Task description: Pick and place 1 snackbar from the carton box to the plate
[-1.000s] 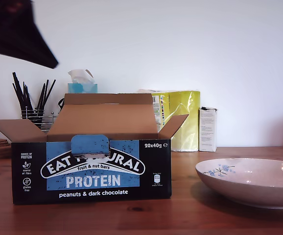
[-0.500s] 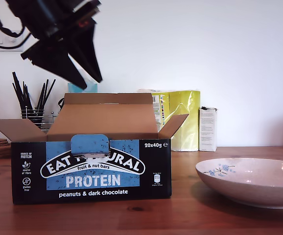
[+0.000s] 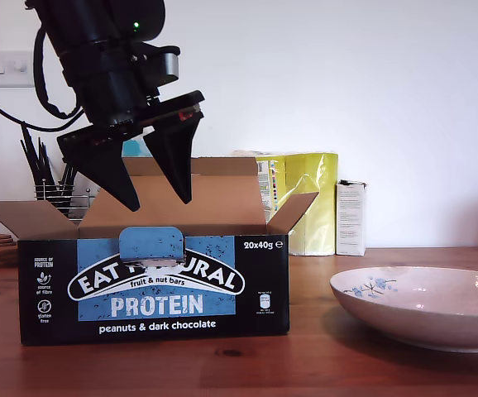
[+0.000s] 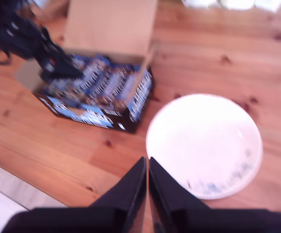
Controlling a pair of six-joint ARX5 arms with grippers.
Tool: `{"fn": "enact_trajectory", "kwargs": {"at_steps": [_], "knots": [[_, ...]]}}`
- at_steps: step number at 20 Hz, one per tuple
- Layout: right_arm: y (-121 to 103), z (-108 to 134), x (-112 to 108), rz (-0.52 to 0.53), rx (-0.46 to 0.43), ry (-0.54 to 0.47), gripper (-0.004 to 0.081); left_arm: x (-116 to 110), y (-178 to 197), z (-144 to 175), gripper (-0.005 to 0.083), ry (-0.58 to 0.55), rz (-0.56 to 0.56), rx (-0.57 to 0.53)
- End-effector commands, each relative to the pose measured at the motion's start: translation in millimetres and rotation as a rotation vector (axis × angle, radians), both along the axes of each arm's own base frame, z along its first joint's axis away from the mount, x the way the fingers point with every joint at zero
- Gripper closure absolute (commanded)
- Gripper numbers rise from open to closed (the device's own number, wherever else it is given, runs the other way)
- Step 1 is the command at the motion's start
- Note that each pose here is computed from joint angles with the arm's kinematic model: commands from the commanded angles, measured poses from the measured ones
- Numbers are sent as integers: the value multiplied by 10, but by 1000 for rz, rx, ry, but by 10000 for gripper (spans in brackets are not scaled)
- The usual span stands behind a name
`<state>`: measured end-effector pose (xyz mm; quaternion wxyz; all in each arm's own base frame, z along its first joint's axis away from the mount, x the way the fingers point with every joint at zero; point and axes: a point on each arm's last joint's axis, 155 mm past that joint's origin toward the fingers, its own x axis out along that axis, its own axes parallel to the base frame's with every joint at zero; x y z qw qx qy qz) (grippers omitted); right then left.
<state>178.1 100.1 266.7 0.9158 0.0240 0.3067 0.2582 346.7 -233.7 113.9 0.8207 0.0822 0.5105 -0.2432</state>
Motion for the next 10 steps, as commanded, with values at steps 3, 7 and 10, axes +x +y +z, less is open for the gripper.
{"fn": "enact_trajectory", "kwargs": {"at_steps": [3, 7, 10], "knots": [[173, -82, 90, 71, -26, 39, 783, 54, 2, -88, 94, 4, 33, 12], [327, -148, 141, 127, -90, 34, 783, 67, 11, -100, 94, 9, 60, 9], [384, -168, 137, 149, -122, 22, 783, 49, 65, -125, 93, 18, 77, 31]]}}
